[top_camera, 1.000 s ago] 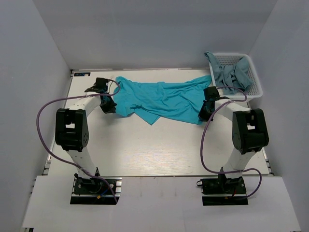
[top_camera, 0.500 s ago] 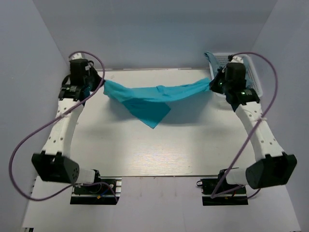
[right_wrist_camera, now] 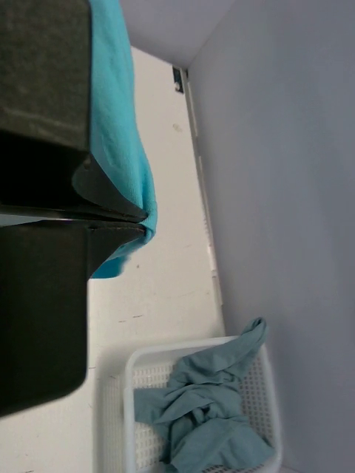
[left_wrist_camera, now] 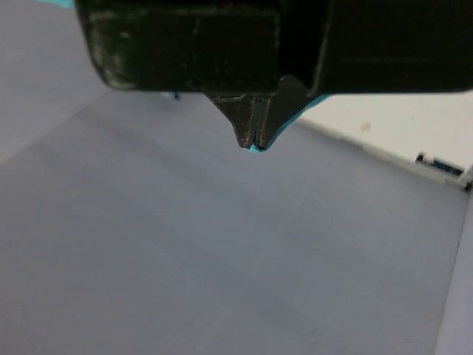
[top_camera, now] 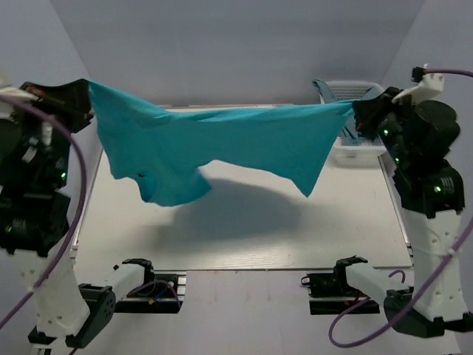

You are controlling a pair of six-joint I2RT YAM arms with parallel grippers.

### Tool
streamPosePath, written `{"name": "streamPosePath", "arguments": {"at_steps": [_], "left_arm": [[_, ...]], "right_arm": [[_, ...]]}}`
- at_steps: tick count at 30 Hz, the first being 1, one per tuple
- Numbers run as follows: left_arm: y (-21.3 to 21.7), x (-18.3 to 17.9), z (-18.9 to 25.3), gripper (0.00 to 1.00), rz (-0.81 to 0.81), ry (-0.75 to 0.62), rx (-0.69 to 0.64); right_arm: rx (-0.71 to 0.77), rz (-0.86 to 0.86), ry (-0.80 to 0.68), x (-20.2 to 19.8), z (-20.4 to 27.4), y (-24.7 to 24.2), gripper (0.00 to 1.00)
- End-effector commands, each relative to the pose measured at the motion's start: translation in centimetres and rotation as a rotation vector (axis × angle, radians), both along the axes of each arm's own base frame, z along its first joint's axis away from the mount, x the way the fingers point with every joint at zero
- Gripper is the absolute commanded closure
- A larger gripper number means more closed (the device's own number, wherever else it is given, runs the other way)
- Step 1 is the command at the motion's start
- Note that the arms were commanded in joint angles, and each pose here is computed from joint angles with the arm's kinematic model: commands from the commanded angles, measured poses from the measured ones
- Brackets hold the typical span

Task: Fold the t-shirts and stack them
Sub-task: Flatten out the tshirt

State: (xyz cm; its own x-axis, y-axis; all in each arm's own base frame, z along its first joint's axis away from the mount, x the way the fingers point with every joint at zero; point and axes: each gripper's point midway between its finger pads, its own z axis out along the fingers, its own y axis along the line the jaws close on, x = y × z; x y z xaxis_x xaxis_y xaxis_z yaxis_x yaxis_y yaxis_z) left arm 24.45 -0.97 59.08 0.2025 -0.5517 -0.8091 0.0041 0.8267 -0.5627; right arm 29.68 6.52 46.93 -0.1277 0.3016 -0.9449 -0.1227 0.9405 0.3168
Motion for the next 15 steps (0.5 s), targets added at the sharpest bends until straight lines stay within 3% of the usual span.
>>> {"name": "streamPosePath", "arguments": {"at_steps": [1, 7, 12, 15], "left_arm": [[0.7, -4.4, 3.5, 1.00, 0.018, -0.103, 0.058], [1.5, -13.5, 8.6, 1.00, 0.026, -0.326, 0.074], [1.9, -17.4, 9.5, 1.00, 0.031, -0.416, 0.064], [1.4, -17.5, 9.8, 1.00, 0.006, -0.430, 0.073]], "right_arm": [[-0.006, 0.052, -0.151, -4.6, 5.2, -0.1, 1.00], [0.014, 0.128, -0.287, -11.0, 9.3, 0.0, 1.00], [0.029, 0.157, -0.406, -14.9, 11.5, -0.2, 1.00], [0.036, 0.145, -0.424, -15.8, 11.7, -0.5, 1.00]]}}
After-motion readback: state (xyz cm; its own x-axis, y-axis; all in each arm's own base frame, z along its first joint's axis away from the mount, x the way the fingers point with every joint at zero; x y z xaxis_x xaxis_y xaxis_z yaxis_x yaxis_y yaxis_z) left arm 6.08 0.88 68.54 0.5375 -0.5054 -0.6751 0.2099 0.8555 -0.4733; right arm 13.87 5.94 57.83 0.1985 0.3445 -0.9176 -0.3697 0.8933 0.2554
